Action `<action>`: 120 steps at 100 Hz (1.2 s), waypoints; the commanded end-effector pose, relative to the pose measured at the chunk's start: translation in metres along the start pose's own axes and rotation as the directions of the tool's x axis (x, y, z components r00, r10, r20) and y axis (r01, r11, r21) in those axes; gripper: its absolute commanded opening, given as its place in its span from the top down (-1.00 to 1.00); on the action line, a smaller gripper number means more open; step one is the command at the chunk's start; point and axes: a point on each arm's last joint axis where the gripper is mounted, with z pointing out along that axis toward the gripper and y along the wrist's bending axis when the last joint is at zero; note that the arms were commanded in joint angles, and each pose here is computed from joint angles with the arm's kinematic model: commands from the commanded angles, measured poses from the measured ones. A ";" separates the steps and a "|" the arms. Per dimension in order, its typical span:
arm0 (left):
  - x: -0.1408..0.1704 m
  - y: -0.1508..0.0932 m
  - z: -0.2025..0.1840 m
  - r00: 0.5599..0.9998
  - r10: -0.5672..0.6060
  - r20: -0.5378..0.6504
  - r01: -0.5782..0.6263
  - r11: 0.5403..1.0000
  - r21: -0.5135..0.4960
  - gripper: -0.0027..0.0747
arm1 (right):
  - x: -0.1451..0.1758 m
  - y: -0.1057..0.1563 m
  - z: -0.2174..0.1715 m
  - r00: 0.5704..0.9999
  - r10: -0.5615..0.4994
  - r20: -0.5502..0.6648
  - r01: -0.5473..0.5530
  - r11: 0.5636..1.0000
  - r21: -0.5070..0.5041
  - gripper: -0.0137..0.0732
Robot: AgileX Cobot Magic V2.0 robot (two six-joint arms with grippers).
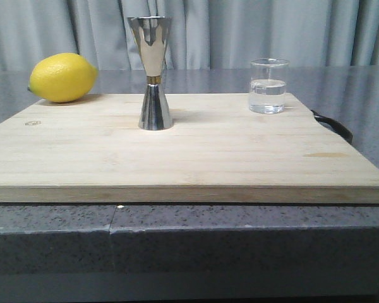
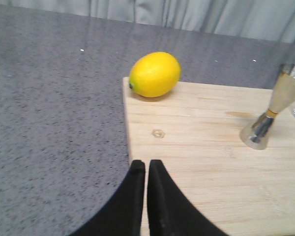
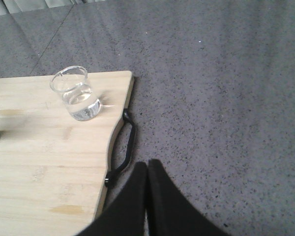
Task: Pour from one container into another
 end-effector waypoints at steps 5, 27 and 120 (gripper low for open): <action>-0.025 -0.010 0.010 0.996 0.021 0.083 -0.030 0.994 0.108 0.91 | -0.023 -0.001 0.010 0.993 -0.017 0.118 0.015 1.000 0.014 0.69; -0.027 -0.016 0.030 0.994 0.082 0.078 -0.098 0.967 0.234 0.02 | -0.027 -0.004 0.034 0.993 -0.012 0.116 0.009 1.000 0.029 -0.20; -0.005 -0.008 0.144 0.982 0.176 0.064 -0.179 0.778 0.602 -0.43 | -0.005 0.032 0.141 0.994 -0.077 0.083 0.085 0.992 -0.093 -0.36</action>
